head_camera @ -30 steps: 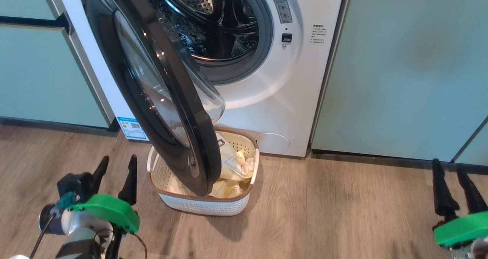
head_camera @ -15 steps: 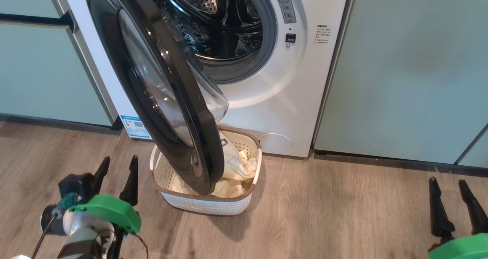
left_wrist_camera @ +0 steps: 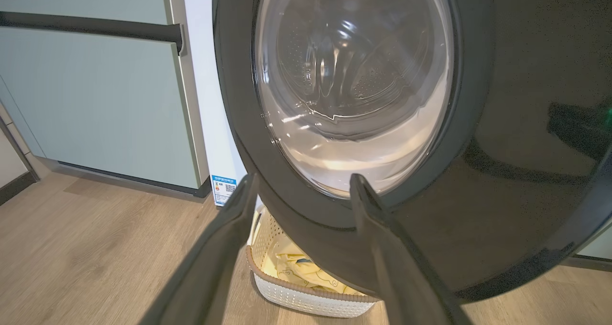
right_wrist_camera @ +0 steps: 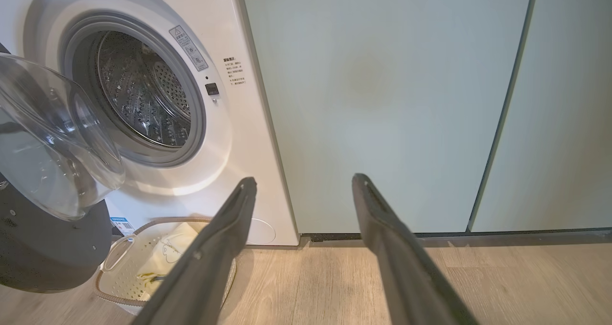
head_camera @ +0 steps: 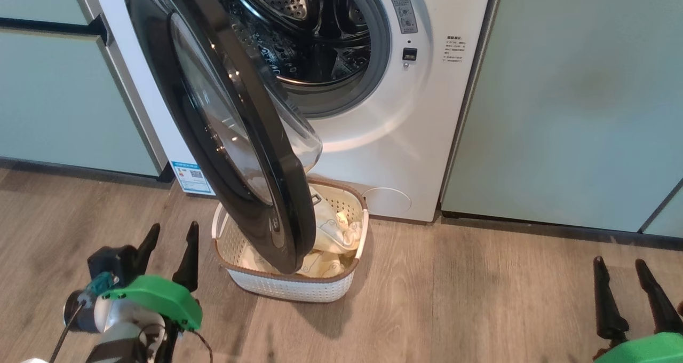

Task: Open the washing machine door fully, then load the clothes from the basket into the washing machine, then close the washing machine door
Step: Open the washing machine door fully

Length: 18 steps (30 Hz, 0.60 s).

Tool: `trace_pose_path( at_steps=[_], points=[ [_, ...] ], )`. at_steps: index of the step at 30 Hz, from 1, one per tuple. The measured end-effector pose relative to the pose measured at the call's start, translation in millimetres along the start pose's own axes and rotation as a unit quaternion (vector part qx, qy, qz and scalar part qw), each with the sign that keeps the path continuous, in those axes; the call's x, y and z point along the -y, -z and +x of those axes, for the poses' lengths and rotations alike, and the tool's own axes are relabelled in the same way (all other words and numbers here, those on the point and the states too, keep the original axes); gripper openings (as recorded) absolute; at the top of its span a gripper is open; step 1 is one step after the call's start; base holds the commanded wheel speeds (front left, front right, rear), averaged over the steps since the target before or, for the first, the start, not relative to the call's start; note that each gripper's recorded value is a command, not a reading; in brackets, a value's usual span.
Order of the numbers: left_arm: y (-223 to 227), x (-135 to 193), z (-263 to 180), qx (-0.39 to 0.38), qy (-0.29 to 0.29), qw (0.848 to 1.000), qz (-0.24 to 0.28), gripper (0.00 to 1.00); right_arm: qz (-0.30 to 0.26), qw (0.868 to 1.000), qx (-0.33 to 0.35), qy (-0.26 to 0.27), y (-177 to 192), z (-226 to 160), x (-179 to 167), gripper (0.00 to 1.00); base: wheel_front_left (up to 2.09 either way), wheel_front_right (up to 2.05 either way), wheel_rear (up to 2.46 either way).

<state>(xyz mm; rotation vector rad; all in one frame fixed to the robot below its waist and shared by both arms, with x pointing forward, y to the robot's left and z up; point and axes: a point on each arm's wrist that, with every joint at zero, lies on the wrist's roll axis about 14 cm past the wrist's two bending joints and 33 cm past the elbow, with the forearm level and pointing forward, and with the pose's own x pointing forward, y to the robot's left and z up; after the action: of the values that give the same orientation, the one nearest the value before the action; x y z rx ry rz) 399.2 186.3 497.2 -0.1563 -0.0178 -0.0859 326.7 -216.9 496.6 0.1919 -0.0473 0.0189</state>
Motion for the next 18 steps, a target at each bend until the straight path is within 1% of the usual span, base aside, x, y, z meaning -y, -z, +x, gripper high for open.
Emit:
trace_pose_path(
  at_steps=[18],
  points=[
    [-0.2,0.9,-1.1,0.001,0.000,1.000,-0.008,1.00,0.000,1.000,-0.005,-0.004,3.9,-1.0,-4.2,1.00,0.00,0.00,0.00]
  ],
)
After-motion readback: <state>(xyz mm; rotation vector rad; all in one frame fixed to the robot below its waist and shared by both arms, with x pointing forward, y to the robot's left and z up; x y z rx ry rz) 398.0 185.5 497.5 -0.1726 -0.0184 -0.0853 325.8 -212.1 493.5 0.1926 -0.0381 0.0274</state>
